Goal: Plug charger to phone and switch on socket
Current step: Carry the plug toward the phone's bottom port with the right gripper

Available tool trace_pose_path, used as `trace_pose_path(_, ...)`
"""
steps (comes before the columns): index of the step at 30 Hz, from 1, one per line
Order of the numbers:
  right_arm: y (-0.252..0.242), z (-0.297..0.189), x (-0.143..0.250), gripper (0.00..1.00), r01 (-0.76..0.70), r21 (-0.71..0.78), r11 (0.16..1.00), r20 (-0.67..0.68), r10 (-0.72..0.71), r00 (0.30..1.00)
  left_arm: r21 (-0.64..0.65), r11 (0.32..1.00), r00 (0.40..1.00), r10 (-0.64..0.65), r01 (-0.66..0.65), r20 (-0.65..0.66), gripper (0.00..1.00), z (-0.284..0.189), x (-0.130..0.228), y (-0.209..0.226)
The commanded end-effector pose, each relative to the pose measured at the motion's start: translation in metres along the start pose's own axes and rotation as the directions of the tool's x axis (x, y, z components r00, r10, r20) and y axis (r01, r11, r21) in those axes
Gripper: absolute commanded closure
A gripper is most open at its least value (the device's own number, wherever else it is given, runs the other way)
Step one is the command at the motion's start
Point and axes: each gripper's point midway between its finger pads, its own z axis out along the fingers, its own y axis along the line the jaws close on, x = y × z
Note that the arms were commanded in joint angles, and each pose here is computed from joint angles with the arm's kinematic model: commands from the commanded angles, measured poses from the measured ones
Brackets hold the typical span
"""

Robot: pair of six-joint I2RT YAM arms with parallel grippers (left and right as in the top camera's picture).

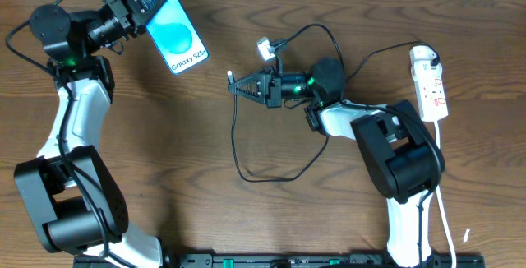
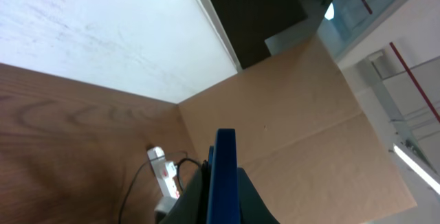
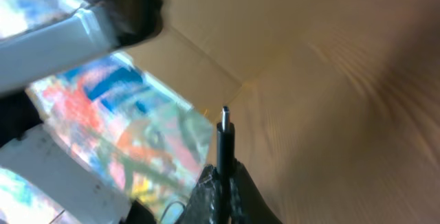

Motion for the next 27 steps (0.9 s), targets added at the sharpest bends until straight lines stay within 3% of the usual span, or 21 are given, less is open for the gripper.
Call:
trace_pose_path(1,0.016,0.000,0.000,0.99,-0.081,-0.055,0.995,-0.026,0.079,0.997,0.018,0.999,0.999,0.046,-0.046,0.001,0.93,-0.001,-0.004,-0.022)
trace_pose_path(10,0.013,0.006,0.014,0.99,-0.179,-0.047,0.983,-0.090,0.174,0.981,0.025,0.998,0.998,0.060,-0.059,-0.033,0.92,0.000,0.003,-0.023)
trace_pose_path(16,0.026,0.021,0.023,0.99,-0.145,-0.087,0.986,-0.120,0.134,0.984,0.051,0.994,0.988,0.104,-0.099,-0.114,0.93,0.009,0.020,-0.025)
trace_pose_path(27,0.050,0.040,0.031,0.99,-0.082,-0.160,0.984,-0.187,0.051,0.981,-0.062,0.998,0.993,-0.029,0.022,-0.116,0.93,0.018,0.033,0.020)
